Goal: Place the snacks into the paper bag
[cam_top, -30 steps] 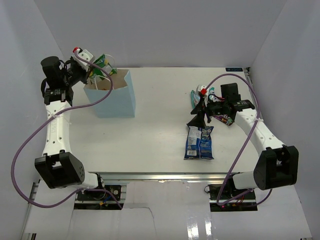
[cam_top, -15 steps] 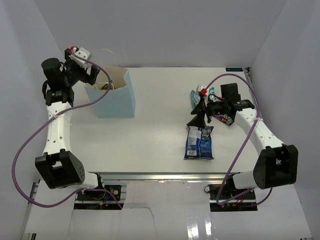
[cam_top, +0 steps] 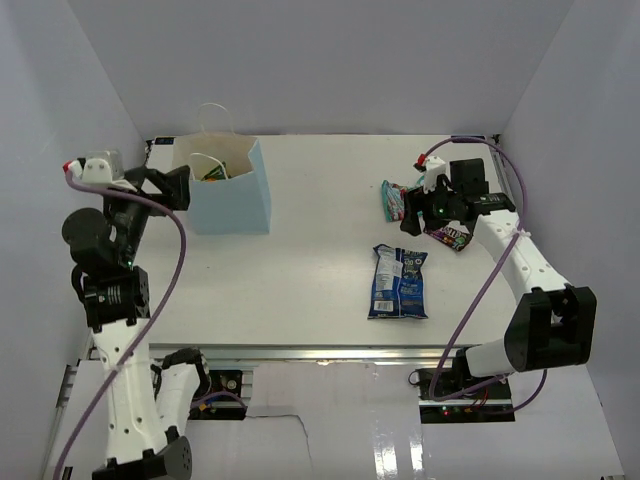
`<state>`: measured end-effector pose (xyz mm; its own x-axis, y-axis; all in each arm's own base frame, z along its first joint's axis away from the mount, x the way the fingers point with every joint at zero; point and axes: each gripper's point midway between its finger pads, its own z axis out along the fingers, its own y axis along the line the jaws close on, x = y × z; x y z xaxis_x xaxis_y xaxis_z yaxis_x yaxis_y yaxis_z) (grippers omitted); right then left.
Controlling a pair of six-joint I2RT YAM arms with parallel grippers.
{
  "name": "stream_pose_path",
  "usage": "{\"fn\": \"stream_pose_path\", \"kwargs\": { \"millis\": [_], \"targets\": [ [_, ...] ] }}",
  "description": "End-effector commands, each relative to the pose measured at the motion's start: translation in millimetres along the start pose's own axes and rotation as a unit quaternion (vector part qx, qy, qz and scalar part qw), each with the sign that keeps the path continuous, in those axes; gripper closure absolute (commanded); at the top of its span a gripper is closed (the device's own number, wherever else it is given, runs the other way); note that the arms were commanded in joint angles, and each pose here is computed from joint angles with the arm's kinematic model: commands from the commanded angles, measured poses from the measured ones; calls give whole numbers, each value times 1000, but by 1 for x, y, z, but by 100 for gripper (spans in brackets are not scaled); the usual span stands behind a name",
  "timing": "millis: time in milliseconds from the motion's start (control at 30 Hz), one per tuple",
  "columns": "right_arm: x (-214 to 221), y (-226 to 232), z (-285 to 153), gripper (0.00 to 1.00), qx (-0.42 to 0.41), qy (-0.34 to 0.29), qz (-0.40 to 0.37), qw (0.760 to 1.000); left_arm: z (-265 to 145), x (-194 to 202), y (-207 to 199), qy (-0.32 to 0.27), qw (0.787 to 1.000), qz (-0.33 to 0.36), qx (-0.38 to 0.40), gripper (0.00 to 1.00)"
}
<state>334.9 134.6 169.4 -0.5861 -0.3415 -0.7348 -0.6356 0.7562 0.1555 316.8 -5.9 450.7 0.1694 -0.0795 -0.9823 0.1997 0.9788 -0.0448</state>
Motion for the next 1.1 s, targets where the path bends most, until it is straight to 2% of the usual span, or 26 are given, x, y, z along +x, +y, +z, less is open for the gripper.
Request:
{"fn": "stream_pose_path", "kwargs": {
  "millis": [0,33,67,200,233,333,367,467,667,867,1067],
  "targets": [
    [2,-47,-8,23,117,6,79,990,-40,64,2,71,975,-192,-90,2],
    [15,-55,-5,24,130,22,111,985,-55,61,-10,63,974,-205,-79,2],
    [28,-57,-1,24,127,40,141,981,-74,86,-22,103,963,-238,-76,2],
    [62,-49,4,24,94,85,202,971,-105,128,-55,166,931,-321,-44,2],
    [67,-43,5,25,78,89,215,969,-111,151,-61,191,917,-347,-40,2],
    [95,-25,12,25,49,113,259,958,-126,177,-88,226,876,-426,0,2],
    [99,-17,16,25,28,116,274,954,-130,200,-92,247,859,-449,2,2],
    [112,-14,27,25,12,121,285,951,-139,223,-106,272,824,-497,27,4],
    [122,-18,47,25,-3,147,307,940,-145,236,-116,295,805,-512,52,4],
    [140,-35,60,27,32,158,308,938,-151,241,-121,299,795,-524,60,4],
    [147,-37,70,37,13,139,313,940,-156,248,-124,306,786,-533,63,4]
  ]
}}
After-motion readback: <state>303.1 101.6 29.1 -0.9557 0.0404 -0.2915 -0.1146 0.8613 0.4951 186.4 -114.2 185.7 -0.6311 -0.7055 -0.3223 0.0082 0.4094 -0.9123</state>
